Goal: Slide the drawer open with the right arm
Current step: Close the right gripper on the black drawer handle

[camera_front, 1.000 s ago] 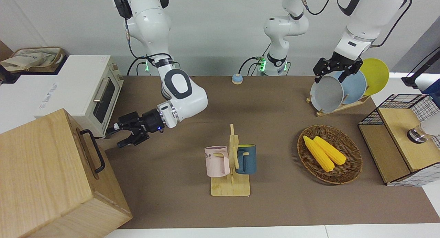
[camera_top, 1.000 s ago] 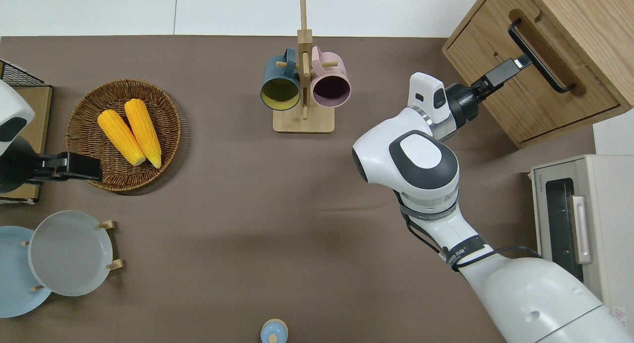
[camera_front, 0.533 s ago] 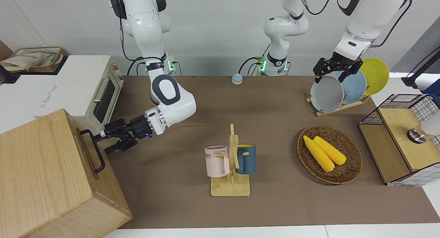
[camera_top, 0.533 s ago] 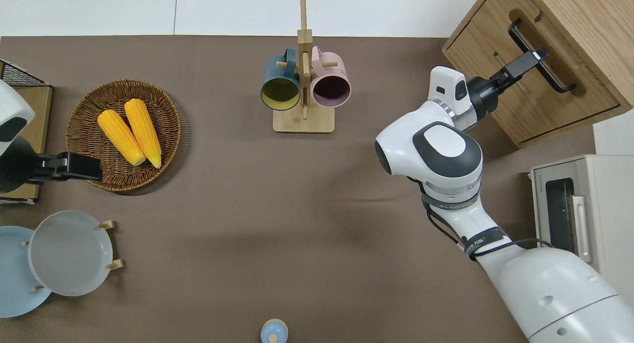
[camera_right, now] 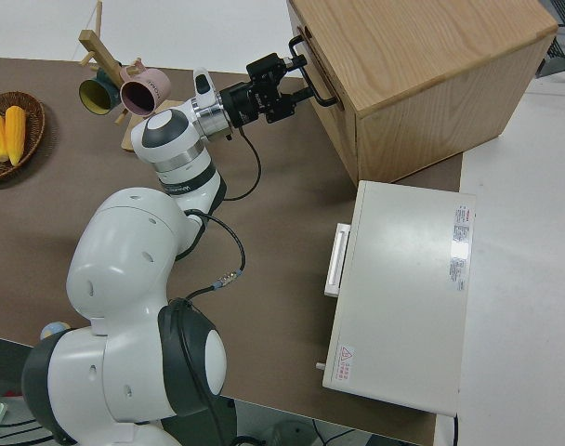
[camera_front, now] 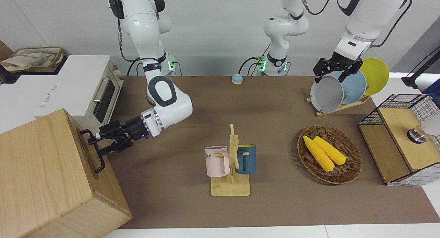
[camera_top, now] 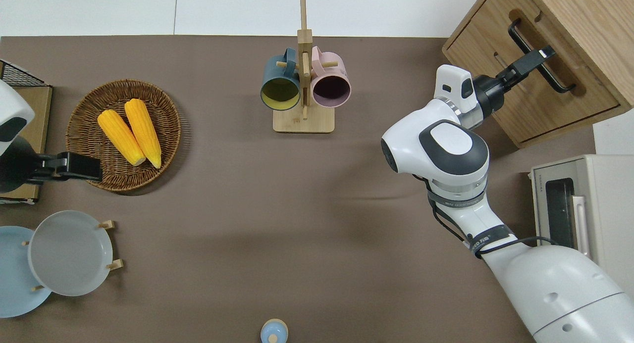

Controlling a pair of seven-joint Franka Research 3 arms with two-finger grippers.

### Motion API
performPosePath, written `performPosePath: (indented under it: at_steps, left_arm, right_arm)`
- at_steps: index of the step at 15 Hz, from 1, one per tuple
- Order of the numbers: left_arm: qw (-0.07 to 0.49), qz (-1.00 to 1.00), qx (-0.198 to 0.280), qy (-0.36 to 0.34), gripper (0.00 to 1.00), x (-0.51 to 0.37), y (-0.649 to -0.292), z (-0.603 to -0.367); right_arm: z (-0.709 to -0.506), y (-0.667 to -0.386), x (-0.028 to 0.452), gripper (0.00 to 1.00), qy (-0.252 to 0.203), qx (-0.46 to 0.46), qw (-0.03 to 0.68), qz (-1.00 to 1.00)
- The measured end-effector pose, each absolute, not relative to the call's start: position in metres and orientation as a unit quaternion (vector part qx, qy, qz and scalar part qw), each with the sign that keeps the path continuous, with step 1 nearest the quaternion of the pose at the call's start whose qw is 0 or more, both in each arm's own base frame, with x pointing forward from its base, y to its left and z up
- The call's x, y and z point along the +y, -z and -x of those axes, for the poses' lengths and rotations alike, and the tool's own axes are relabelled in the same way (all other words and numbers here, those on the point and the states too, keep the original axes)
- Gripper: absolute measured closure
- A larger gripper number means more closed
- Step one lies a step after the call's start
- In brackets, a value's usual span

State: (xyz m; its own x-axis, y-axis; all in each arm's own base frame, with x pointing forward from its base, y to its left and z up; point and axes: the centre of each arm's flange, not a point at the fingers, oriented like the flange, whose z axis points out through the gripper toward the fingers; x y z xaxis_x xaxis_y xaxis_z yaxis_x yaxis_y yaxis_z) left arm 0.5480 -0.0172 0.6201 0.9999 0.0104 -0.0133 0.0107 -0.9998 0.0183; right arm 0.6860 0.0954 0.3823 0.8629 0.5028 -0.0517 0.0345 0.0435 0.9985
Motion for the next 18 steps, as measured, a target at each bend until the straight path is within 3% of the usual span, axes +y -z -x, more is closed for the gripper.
performPosePath:
  at_steps: [3, 6, 8, 18]
  left_arm:
    - [0.009, -1.000, 0.005, 0.007, 0.00, -0.0172, -0.6201, -0.5480]
    - [0.009, -1.000, 0.005, 0.007, 0.00, -0.0172, -0.6201, -0.5480]
    - [0.009, -1.000, 0.005, 0.007, 0.00, -0.0172, -0.6201, -0.5480]
    - [0.009, -1.000, 0.005, 0.007, 0.00, -0.0171, -0.6201, -0.5480]
  right_arm:
    - [-0.6862, -0.3825, 0.0955, 0.49, -0.169, 0.201, 0.694, -0.670]
    - [-0.6865, -0.3833, 0.0955, 0.61, -0.169, 0.200, 0.695, -0.670]
    - [-0.6872, -0.3860, 0.0958, 0.82, -0.174, 0.196, 0.696, -0.669]
    - [-0.6862, -0.3855, 0.0997, 0.82, -0.175, 0.190, 0.696, -0.670]
